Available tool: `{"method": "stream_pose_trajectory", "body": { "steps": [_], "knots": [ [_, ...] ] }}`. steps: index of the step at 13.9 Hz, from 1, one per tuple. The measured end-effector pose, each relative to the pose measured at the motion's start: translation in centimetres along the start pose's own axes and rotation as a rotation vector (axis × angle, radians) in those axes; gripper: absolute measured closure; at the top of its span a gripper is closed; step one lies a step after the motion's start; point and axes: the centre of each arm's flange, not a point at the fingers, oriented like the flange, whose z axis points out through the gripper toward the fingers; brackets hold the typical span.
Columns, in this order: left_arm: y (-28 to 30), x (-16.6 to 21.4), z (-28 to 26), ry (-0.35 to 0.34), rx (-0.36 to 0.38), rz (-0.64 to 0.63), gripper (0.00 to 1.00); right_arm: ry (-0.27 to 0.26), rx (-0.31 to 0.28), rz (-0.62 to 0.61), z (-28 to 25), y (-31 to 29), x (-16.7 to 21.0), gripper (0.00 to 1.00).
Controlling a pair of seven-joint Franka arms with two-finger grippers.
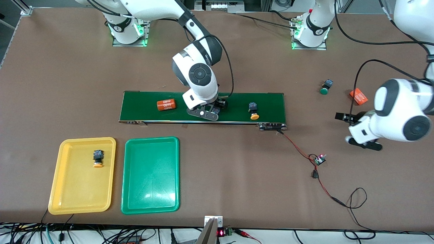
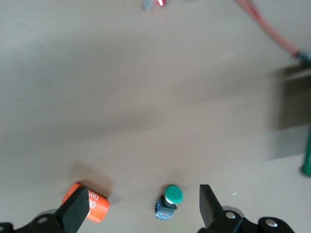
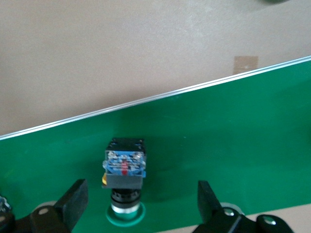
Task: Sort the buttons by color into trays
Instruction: 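Place the green button in the green tray while the left gripper grasps a button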
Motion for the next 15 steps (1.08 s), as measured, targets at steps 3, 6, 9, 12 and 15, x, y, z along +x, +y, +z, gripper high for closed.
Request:
{"method": "stream_pose_trajectory", "body": {
  "steps": [3,6,9,12,15],
  "knots": [
    [2.4,-2.9,6.0,-0.112,0.005,0.07,0.0,0.008,0.012,0.011,1.3,-0.1,0.4,0.0],
    [2.4,-5.1,11.1,-0.146,-0.011,0.166,0.0,0.008,0.012,0.018,1.5,0.1,0.8,0.15],
    [1.3,-6.9,16.3,-0.11,-0.026,0.3,0.0,0.005,0.004,0.024,2.2,0.3,1.1,0.48],
    [0.2,-9.4,19.3,-0.122,-0.048,0.313,0.0,0.001,-0.006,0.026,2.5,0.5,1.3,0.59],
    [0.6,-10.2,18.0,-0.104,-0.034,0.316,0.0,-0.003,-0.01,0.029,2.2,1.1,2.0,0.59]
  ]
}}
